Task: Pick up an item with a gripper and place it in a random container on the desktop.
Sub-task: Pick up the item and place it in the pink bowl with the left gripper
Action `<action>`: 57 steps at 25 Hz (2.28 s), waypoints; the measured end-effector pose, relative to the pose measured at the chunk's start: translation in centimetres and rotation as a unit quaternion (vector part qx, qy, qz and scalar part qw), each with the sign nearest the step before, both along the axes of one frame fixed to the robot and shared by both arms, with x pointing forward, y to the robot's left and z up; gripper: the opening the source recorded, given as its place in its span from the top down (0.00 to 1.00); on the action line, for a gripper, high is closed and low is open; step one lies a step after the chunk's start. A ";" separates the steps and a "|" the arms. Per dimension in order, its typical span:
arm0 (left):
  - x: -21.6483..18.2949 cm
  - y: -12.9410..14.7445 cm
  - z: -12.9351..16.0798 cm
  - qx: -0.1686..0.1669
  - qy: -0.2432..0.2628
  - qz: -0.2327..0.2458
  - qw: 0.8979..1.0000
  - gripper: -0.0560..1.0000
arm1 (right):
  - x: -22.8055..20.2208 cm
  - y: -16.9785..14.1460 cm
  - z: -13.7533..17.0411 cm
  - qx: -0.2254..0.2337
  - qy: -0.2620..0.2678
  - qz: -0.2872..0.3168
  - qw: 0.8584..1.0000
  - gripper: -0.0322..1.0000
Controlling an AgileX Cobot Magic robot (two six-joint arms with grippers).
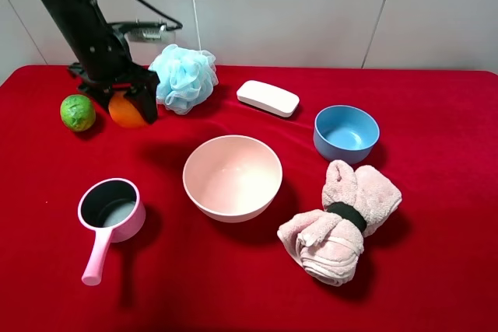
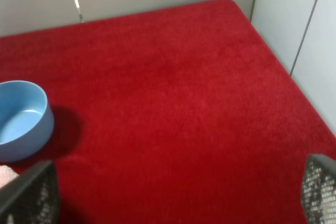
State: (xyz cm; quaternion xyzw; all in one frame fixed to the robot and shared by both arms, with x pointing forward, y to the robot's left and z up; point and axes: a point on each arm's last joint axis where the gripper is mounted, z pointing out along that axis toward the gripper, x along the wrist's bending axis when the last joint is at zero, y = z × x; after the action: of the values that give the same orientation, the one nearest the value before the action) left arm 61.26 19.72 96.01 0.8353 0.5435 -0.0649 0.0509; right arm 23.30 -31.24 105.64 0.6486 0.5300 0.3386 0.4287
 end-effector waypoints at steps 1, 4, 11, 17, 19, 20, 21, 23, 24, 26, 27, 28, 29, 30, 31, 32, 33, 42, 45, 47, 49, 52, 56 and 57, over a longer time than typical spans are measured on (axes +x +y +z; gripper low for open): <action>0.1 0.0 0.5 0.000 0.004 -0.002 1.000 0.25 | 0.0 0.0 0.0 0.000 0.000 0.000 1.000 0.30; 0.3 -0.1 1.8 0.000 0.017 -0.009 1.000 0.25 | 0.0 0.0 0.0 0.000 0.000 0.000 1.000 0.30; 1.1 -0.9 4.2 -0.035 0.002 -0.005 0.999 0.25 | 0.0 0.0 0.0 0.000 0.000 0.000 1.000 0.30; 0.8 -1.9 5.4 -0.058 -0.009 -0.008 0.998 0.25 | 0.0 0.0 0.0 0.000 0.000 0.000 1.000 0.30; 0.4 -2.6 6.1 -0.059 -0.018 -0.019 0.998 0.25 | 0.0 0.0 0.0 0.000 0.000 0.000 1.000 0.30; 0.2 -3.1 6.3 -0.059 -0.021 -0.027 0.998 0.25 | 0.0 0.0 0.0 0.000 0.000 0.000 1.000 0.30; -0.1 -3.6 6.6 -0.058 -0.024 -0.035 0.997 0.25 | 0.0 0.0 0.0 0.000 0.000 0.000 1.000 0.30; -0.7 -4.9 6.8 -0.056 -0.026 -0.055 0.997 0.25 | 0.0 0.0 0.0 0.000 0.000 0.000 1.000 0.30; -1.0 -5.6 6.7 -0.053 -0.026 -0.066 0.996 0.25 | 0.0 0.0 0.0 0.000 0.000 0.000 1.000 0.30; -1.6 -6.9 6.7 -0.049 -0.027 -0.087 0.995 0.25 | 0.0 0.0 0.0 0.000 0.000 0.000 1.000 0.30; -2.0 -7.7 6.7 -0.049 -0.026 -0.098 0.994 0.25 | 0.0 0.0 0.0 0.000 0.000 0.000 1.000 0.30; -2.3 -8.4 6.7 -0.050 -0.026 -0.107 0.993 0.25 | 0.0 0.0 0.0 0.000 0.000 0.000 1.000 0.30; -2.8 -9.1 6.7 -0.050 -0.025 -0.118 0.991 0.25 | 0.0 0.0 0.0 0.000 0.000 0.000 1.000 0.30; -3.2 -9.8 6.7 -0.050 -0.025 -0.128 0.990 0.25 | 0.0 0.0 0.0 0.000 0.000 0.000 1.000 0.30; -3.6 -10.5 6.7 -0.050 -0.024 -0.138 0.989 0.25 | 0.0 0.0 0.0 0.000 0.000 0.000 1.000 0.30; -3.9 -11.1 6.7 -0.051 -0.024 -0.146 0.988 0.25 | 0.0 0.0 0.0 0.000 0.000 0.000 1.000 0.30; -4.3 -11.7 6.7 -0.051 -0.023 -0.155 0.986 0.25 | 0.0 0.0 0.0 0.000 0.000 0.000 1.000 0.30; -7.3 -15.6 6.7 -0.052 -0.020 -0.216 0.975 0.25 | 0.0 0.0 0.0 0.000 0.000 0.000 1.000 0.30; -7.9 -16.3 6.7 -0.052 -0.020 -0.227 0.972 0.25 | 0.0 0.0 0.0 0.000 0.000 0.000 1.000 0.30; -8.2 -16.7 6.7 -0.051 -0.020 -0.234 0.971 0.25 | 0.0 0.0 0.0 0.000 0.000 0.000 1.000 0.30; -8.5 -17.0 6.7 -0.051 -0.019 -0.239 0.969 0.25 | 0.0 0.0 0.0 0.000 0.000 0.000 1.000 0.30; -8.8 -17.3 6.7 -0.051 -0.019 -0.244 0.968 0.25 | 0.0 0.0 0.0 0.000 0.000 0.000 1.000 0.30; -8.9 -17.3 6.6 -0.051 -0.018 -0.245 0.968 0.25 | 0.0 0.0 0.0 0.000 0.000 0.000 1.000 0.30; -8.9 -17.3 6.5 -0.050 -0.017 -0.245 0.968 0.25 | 0.0 0.0 0.0 0.000 0.000 0.000 1.000 0.30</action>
State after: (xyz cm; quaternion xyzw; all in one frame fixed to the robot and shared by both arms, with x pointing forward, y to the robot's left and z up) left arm 52.32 2.41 102.51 0.9405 0.3172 -0.0883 0.0841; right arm 23.30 -31.24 105.64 0.6486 0.5300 0.3386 0.4287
